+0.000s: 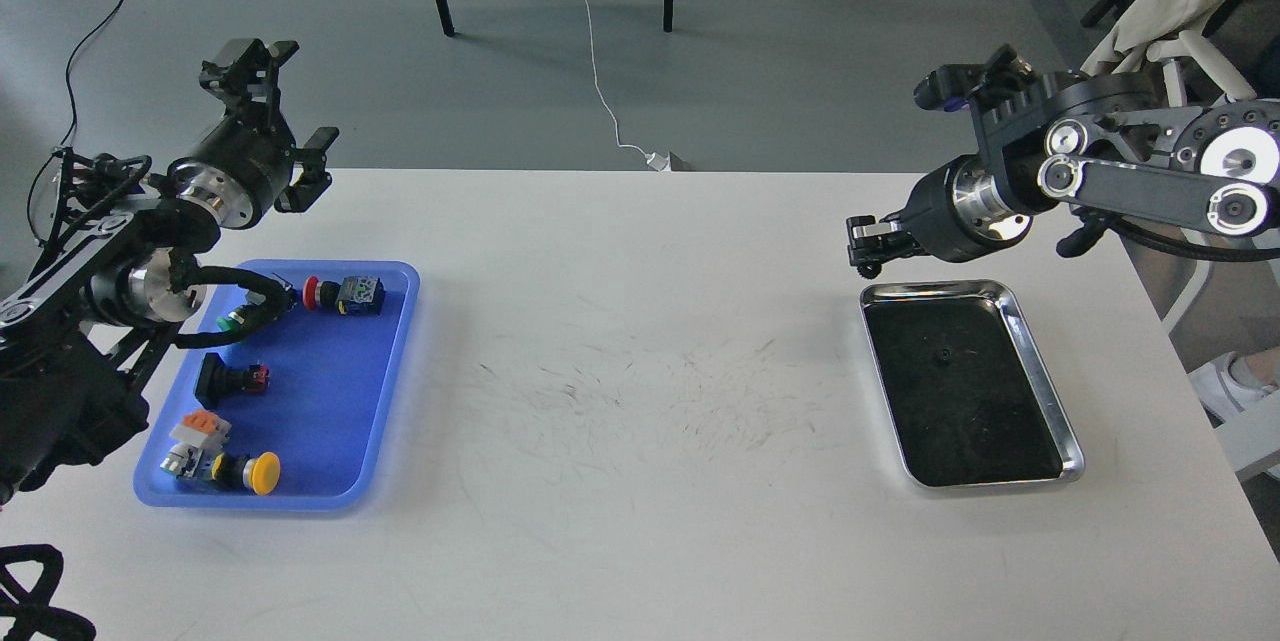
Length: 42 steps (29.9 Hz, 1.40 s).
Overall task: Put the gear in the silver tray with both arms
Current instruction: 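Lower the gear into the silver tray and open the right gripper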
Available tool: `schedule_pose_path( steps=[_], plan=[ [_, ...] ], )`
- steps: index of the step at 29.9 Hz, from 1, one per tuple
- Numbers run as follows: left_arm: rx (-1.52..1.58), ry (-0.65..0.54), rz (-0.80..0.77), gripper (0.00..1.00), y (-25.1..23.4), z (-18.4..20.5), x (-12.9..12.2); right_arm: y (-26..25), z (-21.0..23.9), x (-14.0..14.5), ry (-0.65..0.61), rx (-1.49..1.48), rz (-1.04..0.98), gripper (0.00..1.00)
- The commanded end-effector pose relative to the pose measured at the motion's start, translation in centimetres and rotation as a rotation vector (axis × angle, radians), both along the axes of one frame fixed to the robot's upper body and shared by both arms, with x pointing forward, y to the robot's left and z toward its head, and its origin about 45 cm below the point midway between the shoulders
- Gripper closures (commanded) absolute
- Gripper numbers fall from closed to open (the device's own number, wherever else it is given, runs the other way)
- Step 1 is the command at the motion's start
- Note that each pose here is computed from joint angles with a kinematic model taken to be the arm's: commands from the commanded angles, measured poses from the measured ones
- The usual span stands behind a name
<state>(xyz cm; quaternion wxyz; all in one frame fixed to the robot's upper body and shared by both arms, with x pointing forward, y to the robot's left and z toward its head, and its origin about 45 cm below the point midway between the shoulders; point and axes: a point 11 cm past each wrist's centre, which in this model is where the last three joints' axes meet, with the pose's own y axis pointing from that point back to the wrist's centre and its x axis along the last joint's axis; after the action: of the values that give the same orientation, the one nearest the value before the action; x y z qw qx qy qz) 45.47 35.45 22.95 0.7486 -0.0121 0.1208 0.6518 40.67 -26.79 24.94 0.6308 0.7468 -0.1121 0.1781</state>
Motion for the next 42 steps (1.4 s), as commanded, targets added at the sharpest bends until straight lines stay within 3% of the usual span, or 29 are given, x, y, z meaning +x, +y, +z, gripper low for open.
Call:
schedule_pose_path(
  steps=[1, 13, 21, 23, 24, 25, 27, 34, 39, 42],
  plan=[
    [0.001, 0.005, -0.005, 0.02, -0.3, -0.2, 0.0, -3.8, -2.5, -2.0, 0.043, -0.049, -0.032, 0.93],
    [0.006, 0.008, -0.005, 0.02, -0.3, -0.3, 0.1, -5.3, -8.6, -5.8, 0.158, -0.069, -0.032, 0.92],
    [0.001, 0.011, 0.005, 0.02, -0.1, -0.5, 0.0, -5.8, -9.4, -6.3, 0.164, -0.1, -0.008, 0.91],
    [0.001, 0.011, 0.005, 0.02, -0.1, -0.5, 0.0, -5.7, -9.3, -6.2, 0.162, -0.099, -0.008, 0.83],
    [0.002, 0.012, 0.004, 0.02, -0.1, -0.5, 0.0, -5.7, -9.3, -6.2, 0.162, -0.099, -0.008, 0.74],
    [0.002, 0.011, 0.004, 0.02, -0.1, -0.5, 0.1, -5.7, -9.3, -6.1, 0.159, -0.098, -0.009, 0.57],
    [0.002, 0.011, 0.004, 0.02, -0.1, -0.5, 0.1, -5.2, -8.8, -5.7, 0.147, -0.075, -0.015, 0.06],
    [0.003, 0.008, 0.003, 0.02, -0.1, -0.2, 0.2, -3.4, -5.0, -3.0, 0.04, 0.043, -0.044, 0.02],
    [0.014, 0.003, 0.001, 0.02, 0.0, 0.1, 0.3, -2.1, 2.3, 0.9, -0.106, 0.284, -0.161, 0.02],
    [0.01, -0.012, -0.001, 0.02, -0.2, 0.7, 0.7, -2.9, 8.9, 3.7, -0.238, 0.522, -0.277, 0.02]
  ],
)
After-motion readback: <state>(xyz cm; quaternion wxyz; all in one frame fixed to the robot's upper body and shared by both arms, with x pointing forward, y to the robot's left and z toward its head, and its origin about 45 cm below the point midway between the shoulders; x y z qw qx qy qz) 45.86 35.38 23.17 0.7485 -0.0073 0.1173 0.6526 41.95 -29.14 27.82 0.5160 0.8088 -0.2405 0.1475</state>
